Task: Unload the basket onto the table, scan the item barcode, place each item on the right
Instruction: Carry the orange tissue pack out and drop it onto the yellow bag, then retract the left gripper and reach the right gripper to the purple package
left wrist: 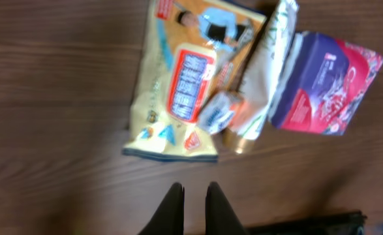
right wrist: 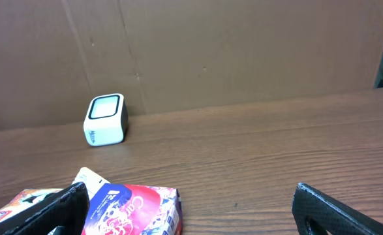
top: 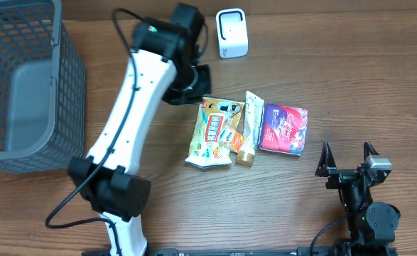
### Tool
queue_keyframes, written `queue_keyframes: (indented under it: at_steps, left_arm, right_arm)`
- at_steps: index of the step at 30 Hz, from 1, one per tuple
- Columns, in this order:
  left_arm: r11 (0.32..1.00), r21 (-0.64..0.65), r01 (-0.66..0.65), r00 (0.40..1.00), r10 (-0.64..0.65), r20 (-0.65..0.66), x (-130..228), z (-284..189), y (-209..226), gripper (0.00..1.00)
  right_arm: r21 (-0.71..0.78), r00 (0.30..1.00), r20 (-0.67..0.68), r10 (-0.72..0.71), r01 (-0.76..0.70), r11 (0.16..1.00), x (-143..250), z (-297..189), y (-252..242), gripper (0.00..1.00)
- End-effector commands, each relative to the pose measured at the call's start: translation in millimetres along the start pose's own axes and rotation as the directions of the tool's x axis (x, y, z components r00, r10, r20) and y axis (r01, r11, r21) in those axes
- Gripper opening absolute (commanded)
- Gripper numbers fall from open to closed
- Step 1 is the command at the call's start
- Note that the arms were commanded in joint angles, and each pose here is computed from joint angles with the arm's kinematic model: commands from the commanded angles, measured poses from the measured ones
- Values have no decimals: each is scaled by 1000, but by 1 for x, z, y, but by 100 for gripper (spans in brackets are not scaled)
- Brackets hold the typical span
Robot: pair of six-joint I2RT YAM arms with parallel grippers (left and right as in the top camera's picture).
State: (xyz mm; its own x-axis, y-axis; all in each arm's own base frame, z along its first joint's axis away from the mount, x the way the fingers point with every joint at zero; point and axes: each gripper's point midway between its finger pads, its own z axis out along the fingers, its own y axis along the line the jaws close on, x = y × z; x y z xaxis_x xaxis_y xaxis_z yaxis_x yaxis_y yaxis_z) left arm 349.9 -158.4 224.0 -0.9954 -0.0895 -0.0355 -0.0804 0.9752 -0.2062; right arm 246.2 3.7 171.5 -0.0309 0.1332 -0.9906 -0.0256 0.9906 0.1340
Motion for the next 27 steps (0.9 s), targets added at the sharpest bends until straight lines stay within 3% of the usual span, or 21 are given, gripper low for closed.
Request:
queue_keyframes:
  at_steps: [1,9,11,12,13,14,15,22,27]
  left_arm:
    - [999,-16,-28,992,29,126,-11,-40,17,15]
    - [994,14,111,934,-109,341,-6,-120,82,26]
    - [986,24,162,910,-159,383,-4,-135,101,37]
    - [981,29,193,896,-188,403,-2,-143,112,43]
    - [971,39,237,877,-231,422,0,-150,126,59]
    - [964,42,262,865,-254,433,1,-154,134,87]
    - [958,38,283,855,-271,443,1,-158,144,100]
    - [950,-1,312,874,-287,393,4,-142,169,100]
    - [949,-43,313,912,-287,291,13,-111,176,100]
  right_arm:
    - [2,1000,5,-4,4,1000,2,0,-1,100]
    - [3,1000,5,-4,4,1000,2,0,-1,100]
    - [2,1000,5,-4,4,1000,2,0,-1,100]
    - [3,1000,4,-4,4,1000,2,0,-1,100]
    - [2,1000,5,-5,5,1000,2,0,-1,100]
    - [3,1000,5,-4,4,1000,2,0,-1,100]
    - [3,1000,4,-4,4,1000,2,0,-1,100]
    - [-22,999,33,12,-11,1000,-6,0,4,100]
    - [-365,951,168,261,-186,912,-62,-18,57,100]
